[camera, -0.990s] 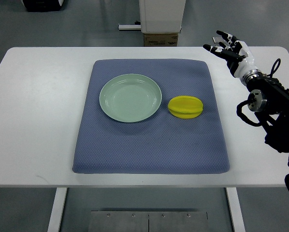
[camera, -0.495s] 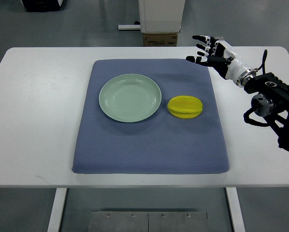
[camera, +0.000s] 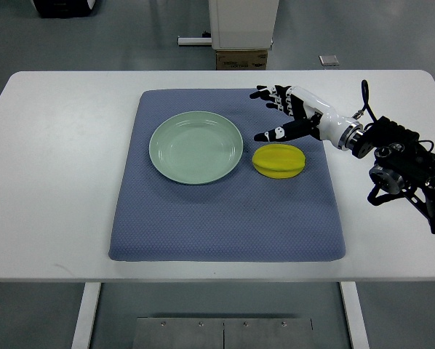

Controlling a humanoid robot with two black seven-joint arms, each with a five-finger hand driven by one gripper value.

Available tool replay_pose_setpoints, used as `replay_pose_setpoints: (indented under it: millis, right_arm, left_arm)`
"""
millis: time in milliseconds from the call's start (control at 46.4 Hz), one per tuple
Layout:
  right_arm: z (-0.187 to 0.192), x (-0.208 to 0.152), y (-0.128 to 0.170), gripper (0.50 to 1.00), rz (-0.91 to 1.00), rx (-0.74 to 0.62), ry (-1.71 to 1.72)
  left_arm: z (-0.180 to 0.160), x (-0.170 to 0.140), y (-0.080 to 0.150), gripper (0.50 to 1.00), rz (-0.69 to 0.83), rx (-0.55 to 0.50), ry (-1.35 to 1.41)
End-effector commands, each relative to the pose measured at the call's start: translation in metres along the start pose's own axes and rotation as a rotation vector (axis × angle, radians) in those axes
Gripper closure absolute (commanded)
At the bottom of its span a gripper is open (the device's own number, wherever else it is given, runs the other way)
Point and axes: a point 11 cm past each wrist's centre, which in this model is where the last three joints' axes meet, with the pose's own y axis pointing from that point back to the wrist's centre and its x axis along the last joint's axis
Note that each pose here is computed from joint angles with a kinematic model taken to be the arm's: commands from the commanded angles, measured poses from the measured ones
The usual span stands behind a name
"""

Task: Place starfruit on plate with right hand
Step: 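Reach the right hand over the yellow starfruit, then close the right hand fingers around the yellow starfruit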

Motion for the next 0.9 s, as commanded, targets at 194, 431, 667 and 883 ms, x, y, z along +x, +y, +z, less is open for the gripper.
replay_pose_setpoints:
  millis: [194,431,667,883]
  right_arm:
    - [0.008,-0.013,0.002,0.509,-0.065,0.009,0.090]
    - [0.015,-0.012,0.009,0.513,-0.087,-0.003,0.137]
    - [0.025,-0.010,0.013,0.517,-0.077,-0.029,0.167]
    - [0.048,-0.001,0.023,0.519,-0.061,-0.076,0.220]
  left_arm:
    - [0.000,0.000,0.000,0.500,0.000,0.000,0.000]
    - [0.000,0.000,0.000,0.500,0.000,0.000,0.001]
    - [0.000,0.000,0.000,0.500,0.000,0.000,0.000]
    - [0.000,0.000,0.000,0.500,0.000,0.000,0.001]
